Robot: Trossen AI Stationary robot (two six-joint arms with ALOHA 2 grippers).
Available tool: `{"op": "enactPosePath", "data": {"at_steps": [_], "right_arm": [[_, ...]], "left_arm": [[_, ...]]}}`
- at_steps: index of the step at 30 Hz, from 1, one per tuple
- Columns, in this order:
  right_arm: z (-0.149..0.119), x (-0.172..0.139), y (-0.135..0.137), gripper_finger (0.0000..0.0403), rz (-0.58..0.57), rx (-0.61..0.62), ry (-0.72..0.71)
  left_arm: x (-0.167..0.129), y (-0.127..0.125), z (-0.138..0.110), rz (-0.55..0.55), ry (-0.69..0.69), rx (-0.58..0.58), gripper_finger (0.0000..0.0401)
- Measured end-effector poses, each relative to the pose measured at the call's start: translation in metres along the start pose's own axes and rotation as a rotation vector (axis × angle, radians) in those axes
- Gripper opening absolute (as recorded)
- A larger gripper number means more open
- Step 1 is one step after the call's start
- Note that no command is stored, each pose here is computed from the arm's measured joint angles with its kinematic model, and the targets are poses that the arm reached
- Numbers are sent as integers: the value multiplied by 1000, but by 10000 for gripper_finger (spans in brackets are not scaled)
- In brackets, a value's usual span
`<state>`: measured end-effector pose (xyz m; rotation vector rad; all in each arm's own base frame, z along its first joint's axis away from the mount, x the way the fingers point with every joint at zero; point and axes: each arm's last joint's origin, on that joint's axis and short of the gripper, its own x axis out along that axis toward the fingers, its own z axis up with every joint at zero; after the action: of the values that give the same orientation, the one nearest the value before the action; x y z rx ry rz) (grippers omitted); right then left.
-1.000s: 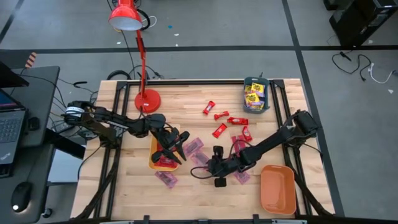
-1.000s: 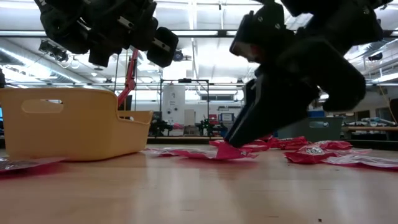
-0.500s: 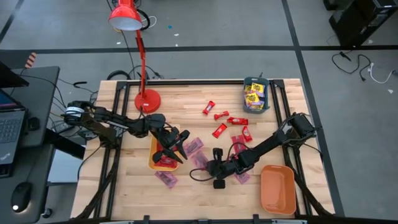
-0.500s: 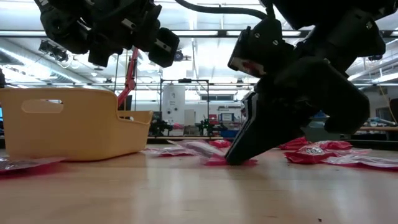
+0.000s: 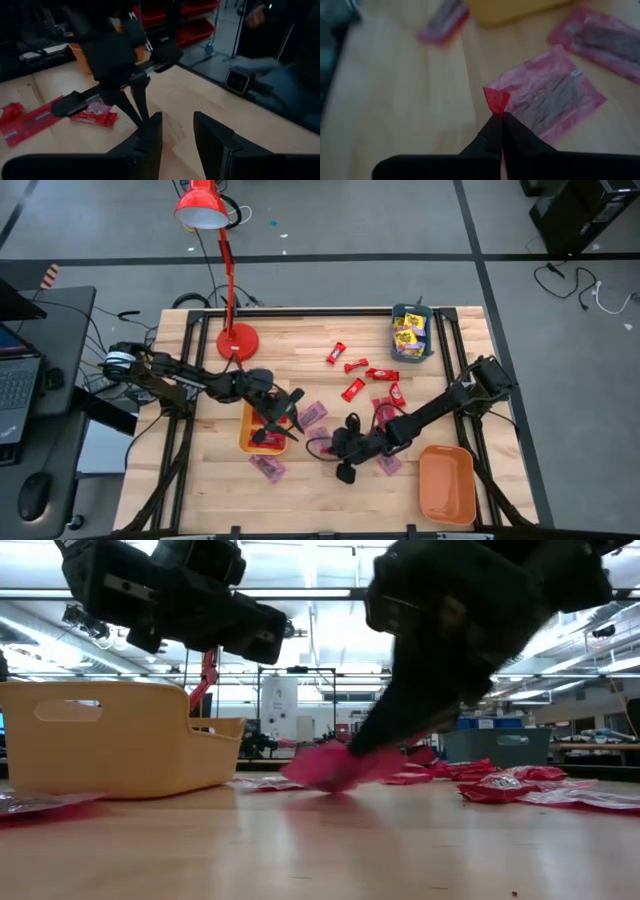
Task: Sort candy
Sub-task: Put the red candy pack into the yellow bin
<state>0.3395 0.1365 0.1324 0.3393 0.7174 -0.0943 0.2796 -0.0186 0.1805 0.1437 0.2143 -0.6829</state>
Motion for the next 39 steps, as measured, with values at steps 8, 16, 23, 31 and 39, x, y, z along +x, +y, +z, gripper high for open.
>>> {"op": "enactPosePath", "data": {"at_steps": [8, 16, 23, 31, 39], "right_arm": [[27, 1, 2, 0, 211, 167, -124], [40, 1, -3, 0, 318, 334, -131], [42, 0, -3, 0, 316, 353, -153], [47, 2, -12, 0, 288, 425, -171], [53, 3, -19, 0, 283, 429, -200]], "left_arm": [[4, -6, 1, -20, 4, 19, 114], [4, -10, -9, -49, 97, 39, 114], [4, -10, -14, -16, 152, -47, 114], [3, -14, -20, -39, 204, -82, 114], [3, -13, -21, 23, 232, -134, 114]]}}
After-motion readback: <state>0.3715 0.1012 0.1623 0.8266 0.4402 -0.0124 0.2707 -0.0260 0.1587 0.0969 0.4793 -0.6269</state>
